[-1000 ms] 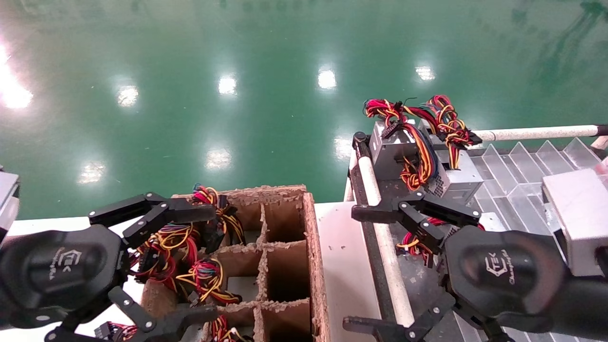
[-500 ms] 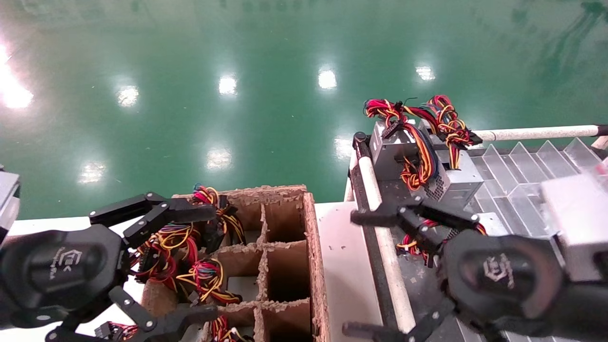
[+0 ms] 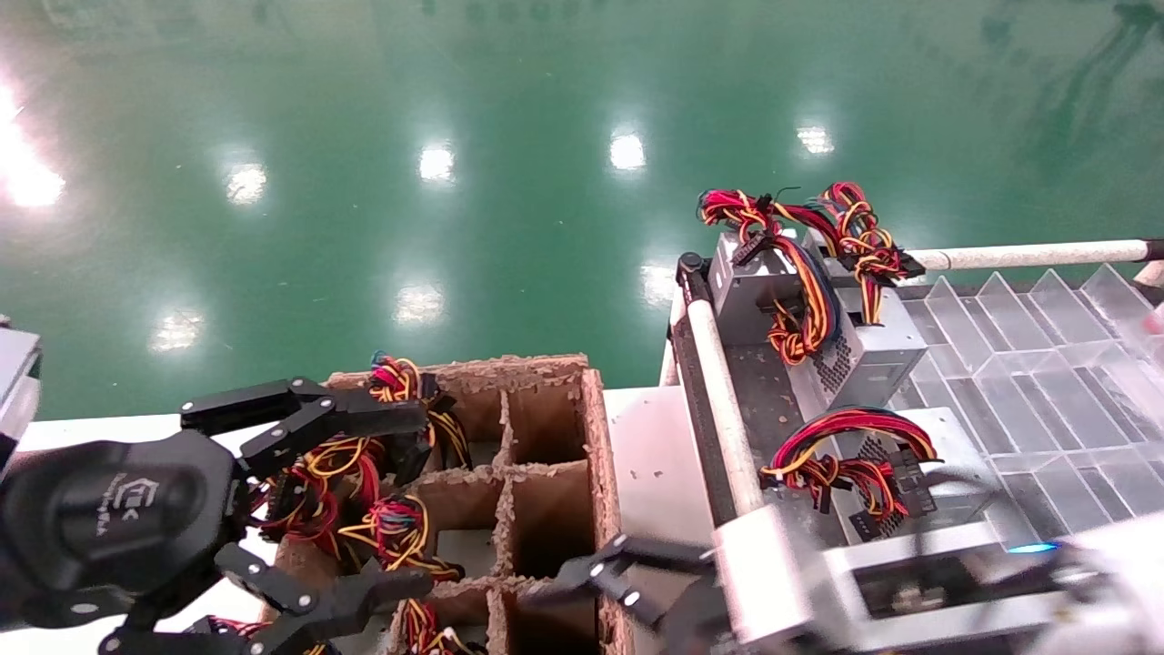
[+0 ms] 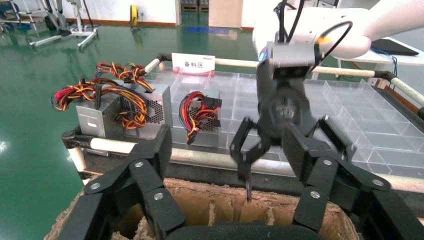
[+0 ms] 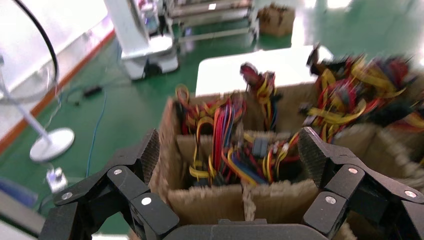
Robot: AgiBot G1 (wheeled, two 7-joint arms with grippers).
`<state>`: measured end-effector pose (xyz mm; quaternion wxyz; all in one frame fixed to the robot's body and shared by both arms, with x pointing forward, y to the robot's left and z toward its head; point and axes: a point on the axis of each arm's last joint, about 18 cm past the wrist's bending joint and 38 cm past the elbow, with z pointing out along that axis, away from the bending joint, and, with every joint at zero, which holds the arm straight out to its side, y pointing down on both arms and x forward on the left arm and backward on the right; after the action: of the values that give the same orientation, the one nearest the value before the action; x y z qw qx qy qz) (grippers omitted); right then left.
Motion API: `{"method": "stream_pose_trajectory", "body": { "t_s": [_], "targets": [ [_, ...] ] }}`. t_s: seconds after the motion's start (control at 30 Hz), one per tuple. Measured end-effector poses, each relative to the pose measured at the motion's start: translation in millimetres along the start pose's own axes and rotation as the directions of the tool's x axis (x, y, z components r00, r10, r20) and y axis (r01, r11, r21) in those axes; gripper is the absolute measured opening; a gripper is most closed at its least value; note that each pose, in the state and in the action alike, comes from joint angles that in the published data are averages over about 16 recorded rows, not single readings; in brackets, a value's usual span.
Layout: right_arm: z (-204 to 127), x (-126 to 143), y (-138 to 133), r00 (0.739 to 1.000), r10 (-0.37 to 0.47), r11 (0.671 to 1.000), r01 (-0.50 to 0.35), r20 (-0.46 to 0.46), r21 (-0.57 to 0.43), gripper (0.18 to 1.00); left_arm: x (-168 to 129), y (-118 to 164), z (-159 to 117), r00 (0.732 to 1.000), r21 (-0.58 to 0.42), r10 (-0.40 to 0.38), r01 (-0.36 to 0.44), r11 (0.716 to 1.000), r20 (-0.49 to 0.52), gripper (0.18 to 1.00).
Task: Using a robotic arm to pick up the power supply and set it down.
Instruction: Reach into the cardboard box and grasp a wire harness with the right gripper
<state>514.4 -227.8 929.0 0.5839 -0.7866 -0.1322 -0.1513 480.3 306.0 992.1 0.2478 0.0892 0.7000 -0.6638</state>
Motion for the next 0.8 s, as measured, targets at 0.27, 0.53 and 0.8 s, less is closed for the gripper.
{"method": "stream_pose_trajectory", "body": {
  "t_s": [0.27,0.53,0.8],
  "targets": [
    [34,15,18,0.999,-0.023,0.998,0.025,0.048,-0.051,1.0,0,0,0,1.0,0.0,0.0,0.0,1.0,0.0,0.762],
    [60,28,26,0.995,-0.041,0.997,0.047,0.092,-0.062,0.992,0,0,0,1.0,0.0,0.0,0.0,1.0,0.0,0.581],
    [76,36,31,0.99,-0.056,0.994,0.068,0.127,-0.091,0.946,0,0,0,1.0,0.0,0.0,0.0,1.0,0.0,0.411]
  ]
}}
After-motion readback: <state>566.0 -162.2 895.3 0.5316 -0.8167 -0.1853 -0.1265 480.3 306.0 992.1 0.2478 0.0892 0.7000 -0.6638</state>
